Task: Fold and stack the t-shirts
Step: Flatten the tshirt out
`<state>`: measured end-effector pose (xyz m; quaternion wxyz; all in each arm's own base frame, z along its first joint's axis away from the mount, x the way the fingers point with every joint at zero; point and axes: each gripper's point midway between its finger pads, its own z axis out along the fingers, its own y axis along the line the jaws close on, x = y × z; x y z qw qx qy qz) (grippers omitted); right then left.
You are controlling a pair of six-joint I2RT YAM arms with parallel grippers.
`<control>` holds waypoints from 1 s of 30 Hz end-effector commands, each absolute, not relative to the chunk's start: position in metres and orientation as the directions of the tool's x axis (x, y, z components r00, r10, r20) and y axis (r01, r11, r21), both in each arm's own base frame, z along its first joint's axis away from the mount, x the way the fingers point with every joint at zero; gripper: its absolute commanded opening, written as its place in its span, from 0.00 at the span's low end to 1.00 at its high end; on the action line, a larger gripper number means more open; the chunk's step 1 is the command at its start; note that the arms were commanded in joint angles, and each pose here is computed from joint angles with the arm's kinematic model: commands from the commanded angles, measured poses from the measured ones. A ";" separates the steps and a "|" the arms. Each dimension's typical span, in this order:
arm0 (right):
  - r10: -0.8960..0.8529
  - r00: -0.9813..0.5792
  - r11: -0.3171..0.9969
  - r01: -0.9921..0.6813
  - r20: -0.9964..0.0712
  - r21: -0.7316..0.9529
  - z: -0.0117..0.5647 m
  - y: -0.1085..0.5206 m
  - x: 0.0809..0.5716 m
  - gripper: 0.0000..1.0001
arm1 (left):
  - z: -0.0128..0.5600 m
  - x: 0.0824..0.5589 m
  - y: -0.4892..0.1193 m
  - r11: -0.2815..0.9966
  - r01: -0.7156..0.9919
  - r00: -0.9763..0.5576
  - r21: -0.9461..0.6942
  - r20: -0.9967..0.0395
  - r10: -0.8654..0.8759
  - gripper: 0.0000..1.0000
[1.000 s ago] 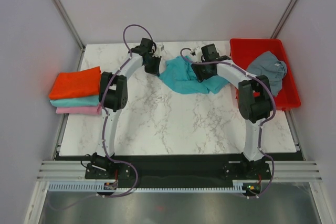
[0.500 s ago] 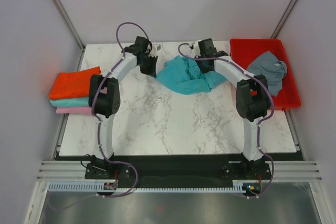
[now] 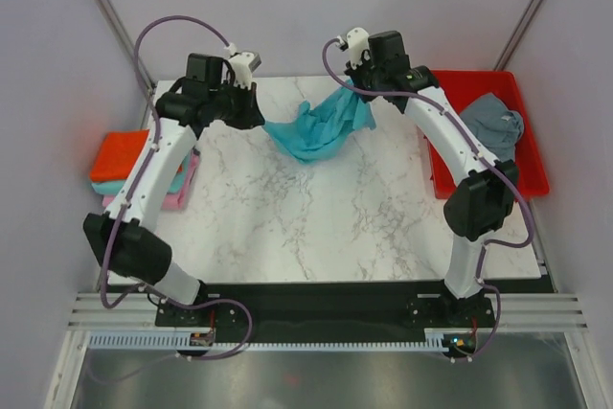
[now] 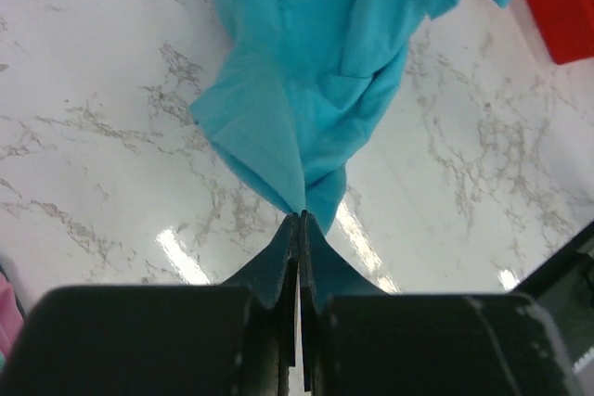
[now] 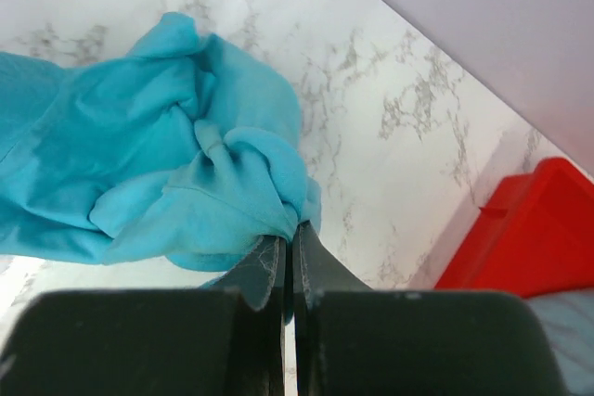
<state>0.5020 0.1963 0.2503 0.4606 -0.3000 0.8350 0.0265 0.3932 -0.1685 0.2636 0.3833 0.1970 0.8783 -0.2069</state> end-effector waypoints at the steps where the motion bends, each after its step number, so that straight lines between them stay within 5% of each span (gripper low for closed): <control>1: -0.451 -0.279 0.769 -0.604 -0.848 -0.211 0.309 0.215 0.481 0.01 | 0.292 0.344 -0.169 0.784 0.571 -0.593 -0.244 -0.783 0.188 0.02; 8: -0.423 -0.224 0.706 -0.689 -0.878 -0.165 0.333 0.235 0.459 0.00 | 0.316 0.257 -0.176 0.688 0.611 -0.614 -0.391 -0.783 0.101 0.02; 14: -0.447 -0.391 0.738 -0.670 -0.805 -0.084 0.258 0.225 0.465 0.00 | 0.267 0.208 -0.177 0.633 0.583 -0.717 -0.510 -0.689 0.105 0.02; 15: -0.436 -0.420 0.765 -0.639 -0.796 -0.082 0.247 0.214 0.473 0.00 | 0.268 0.198 -0.185 0.585 0.567 -0.753 -0.580 -0.653 0.081 0.22; 16: -0.404 -0.450 0.797 -0.601 -0.797 -0.065 0.240 0.208 0.481 0.00 | 0.261 0.196 -0.185 0.580 0.554 -0.770 -0.598 -0.633 0.083 0.65; 19: -0.349 -0.553 0.894 -0.439 -0.757 -0.091 0.204 0.169 0.514 0.10 | 0.264 0.213 -0.181 0.608 0.566 -0.750 -0.557 -0.653 0.100 0.74; 20: -0.355 -0.564 0.904 -0.410 -0.746 -0.120 0.196 0.162 0.521 0.23 | 0.265 0.220 -0.180 0.621 0.574 -0.739 -0.534 -0.664 0.113 0.77; 21: -0.364 -0.590 0.924 -0.324 -0.721 -0.202 0.184 0.141 0.531 0.49 | 0.264 0.232 -0.176 0.646 0.588 -0.715 -0.486 -0.686 0.136 0.79; 22: -0.364 -0.595 0.928 -0.300 -0.717 -0.222 0.181 0.136 0.536 0.54 | 0.277 0.245 -0.176 0.656 0.608 -0.680 -0.448 -0.720 0.138 0.80; 26: -0.350 -0.535 0.928 -0.307 -0.769 -0.209 0.206 0.142 0.545 0.59 | 0.272 0.313 -0.170 0.728 0.618 -0.605 -0.296 -0.771 0.199 0.84; 30: -0.389 -0.475 0.869 -0.473 -0.790 -0.143 0.201 0.188 0.524 0.55 | 0.247 0.365 -0.153 0.832 0.518 -0.638 -0.199 -0.737 0.221 0.74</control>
